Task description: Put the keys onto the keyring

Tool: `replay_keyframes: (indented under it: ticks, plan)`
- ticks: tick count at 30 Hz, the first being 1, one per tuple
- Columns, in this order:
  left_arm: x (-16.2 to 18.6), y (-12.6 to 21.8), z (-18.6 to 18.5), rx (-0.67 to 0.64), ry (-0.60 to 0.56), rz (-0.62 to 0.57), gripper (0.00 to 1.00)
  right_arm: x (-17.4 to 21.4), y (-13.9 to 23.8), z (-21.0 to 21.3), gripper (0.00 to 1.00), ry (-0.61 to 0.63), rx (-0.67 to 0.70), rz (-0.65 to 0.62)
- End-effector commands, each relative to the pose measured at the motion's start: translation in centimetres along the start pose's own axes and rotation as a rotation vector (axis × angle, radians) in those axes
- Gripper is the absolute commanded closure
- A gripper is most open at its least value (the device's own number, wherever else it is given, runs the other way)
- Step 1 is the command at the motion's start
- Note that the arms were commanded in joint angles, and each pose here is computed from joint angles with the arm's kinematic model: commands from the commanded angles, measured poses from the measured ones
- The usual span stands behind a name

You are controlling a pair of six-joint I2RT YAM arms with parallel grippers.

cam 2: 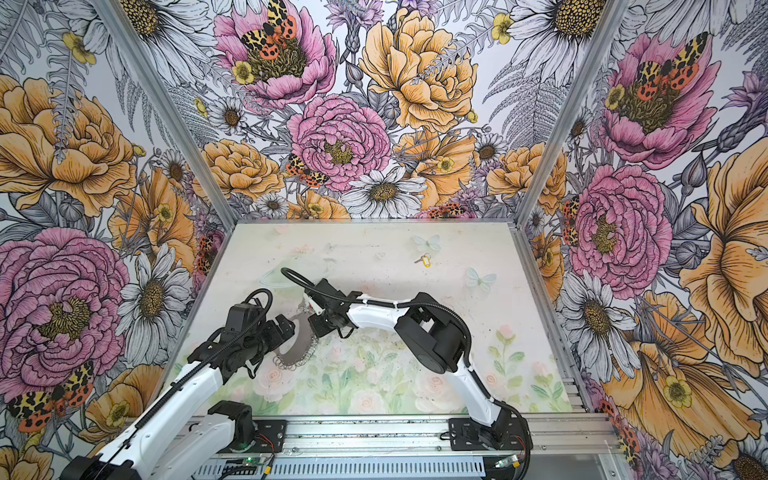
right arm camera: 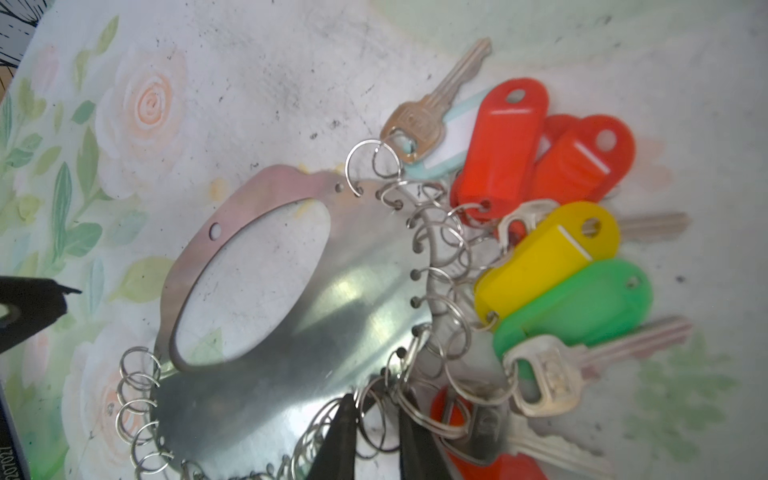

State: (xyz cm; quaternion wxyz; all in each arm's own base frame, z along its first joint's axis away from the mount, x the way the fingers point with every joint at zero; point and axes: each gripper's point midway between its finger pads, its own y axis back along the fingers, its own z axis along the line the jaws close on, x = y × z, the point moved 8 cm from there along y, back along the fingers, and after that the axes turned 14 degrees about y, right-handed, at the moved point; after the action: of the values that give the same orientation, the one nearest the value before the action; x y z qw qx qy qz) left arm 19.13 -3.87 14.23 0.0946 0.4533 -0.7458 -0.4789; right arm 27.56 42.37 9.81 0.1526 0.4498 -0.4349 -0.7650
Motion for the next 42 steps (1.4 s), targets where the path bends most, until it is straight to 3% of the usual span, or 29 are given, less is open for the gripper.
replay_keyframes:
  ticks: [1,23,33,42]
  plan:
    - [-0.2,0.2,-0.2,0.020,0.008,-0.001,0.01,-0.4,-0.1,0.5,0.82,-0.005,-0.012,0.000]
    - [0.0,-0.2,-0.4,0.028,-0.001,0.026,0.01,-0.9,2.7,0.5,0.92,-0.029,0.028,-0.047]
    - [0.7,-1.2,-1.8,0.031,-0.057,0.087,0.01,1.2,3.2,-0.2,0.79,-0.034,0.091,-0.026]
    - [1.4,-2.3,-2.4,0.003,-0.078,0.102,0.01,0.5,3.6,0.4,0.67,0.037,0.094,-0.058]
